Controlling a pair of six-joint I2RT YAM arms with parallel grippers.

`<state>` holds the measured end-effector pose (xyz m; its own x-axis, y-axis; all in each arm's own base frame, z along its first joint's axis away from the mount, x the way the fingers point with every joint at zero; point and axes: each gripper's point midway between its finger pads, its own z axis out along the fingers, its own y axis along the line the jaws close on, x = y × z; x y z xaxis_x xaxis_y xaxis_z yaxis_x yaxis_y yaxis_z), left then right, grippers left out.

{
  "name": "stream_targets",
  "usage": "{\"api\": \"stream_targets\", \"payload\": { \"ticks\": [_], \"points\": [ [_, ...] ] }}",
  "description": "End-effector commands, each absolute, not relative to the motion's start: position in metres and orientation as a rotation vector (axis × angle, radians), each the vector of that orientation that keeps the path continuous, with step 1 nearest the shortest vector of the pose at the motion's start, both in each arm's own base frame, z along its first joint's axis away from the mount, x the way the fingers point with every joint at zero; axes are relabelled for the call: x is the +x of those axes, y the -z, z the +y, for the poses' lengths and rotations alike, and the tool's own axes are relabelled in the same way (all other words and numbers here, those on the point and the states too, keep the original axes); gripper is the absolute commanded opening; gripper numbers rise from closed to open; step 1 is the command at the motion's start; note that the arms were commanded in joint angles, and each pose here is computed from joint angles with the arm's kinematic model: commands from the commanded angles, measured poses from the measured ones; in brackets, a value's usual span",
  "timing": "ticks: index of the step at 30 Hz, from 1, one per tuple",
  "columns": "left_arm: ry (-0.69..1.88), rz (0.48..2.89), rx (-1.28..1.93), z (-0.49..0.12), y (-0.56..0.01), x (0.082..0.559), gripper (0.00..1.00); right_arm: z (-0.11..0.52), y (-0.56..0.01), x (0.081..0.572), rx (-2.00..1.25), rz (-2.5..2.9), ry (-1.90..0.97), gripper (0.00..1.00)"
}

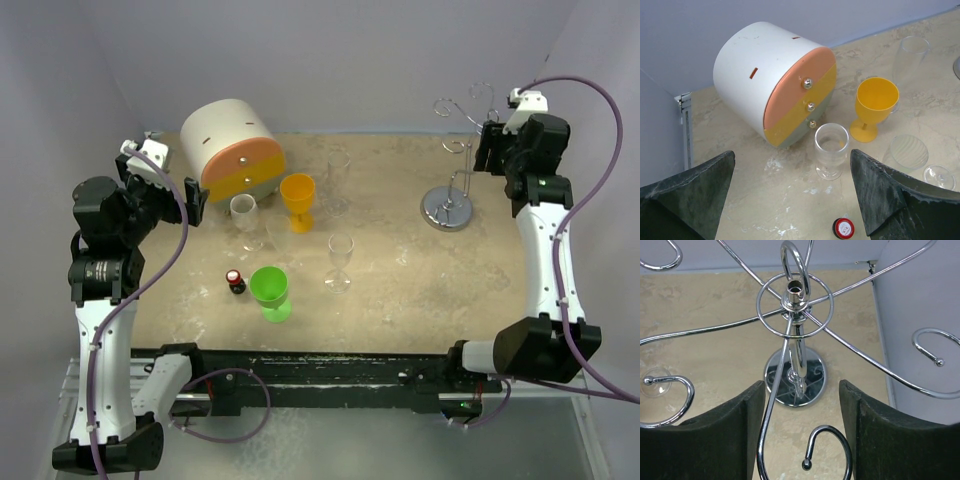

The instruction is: Place the wine glass upside down on the wine glass rack

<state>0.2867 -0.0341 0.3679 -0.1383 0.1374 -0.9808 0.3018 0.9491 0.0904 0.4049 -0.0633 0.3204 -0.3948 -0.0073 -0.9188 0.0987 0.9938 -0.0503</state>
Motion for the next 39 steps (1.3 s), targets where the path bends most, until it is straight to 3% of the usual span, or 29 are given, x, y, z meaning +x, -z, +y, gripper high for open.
{"api": "stream_targets", "payload": {
  "ticks": [1,10,24,33,39],
  "points": [
    [0.154,1.649,0.339,-0.036,-0.386,0.286,0.99,-0.059,-0.345,0.404,0.057,1.912,0.08,0.61],
    [0.156,1.647,0.344,-0.037,-0.385,0.285,0.99,-0.062,-0.352,0.406,0.032,1.911,0.11,0.47],
    [0.165,1.649,0.351,-0.039,-0.381,0.286,0.99,-0.064,-0.366,0.4,0.03,1.899,0.134,0.68],
    [0.165,1.649,0.352,-0.039,-0.382,0.285,0.99,-0.066,-0.356,0.402,0.035,1.93,0.141,0.6],
    [0.163,1.649,0.353,-0.038,-0.381,0.285,0.99,-0.061,-0.355,0.402,0.016,1.939,0.108,0.48]
  ]
}}
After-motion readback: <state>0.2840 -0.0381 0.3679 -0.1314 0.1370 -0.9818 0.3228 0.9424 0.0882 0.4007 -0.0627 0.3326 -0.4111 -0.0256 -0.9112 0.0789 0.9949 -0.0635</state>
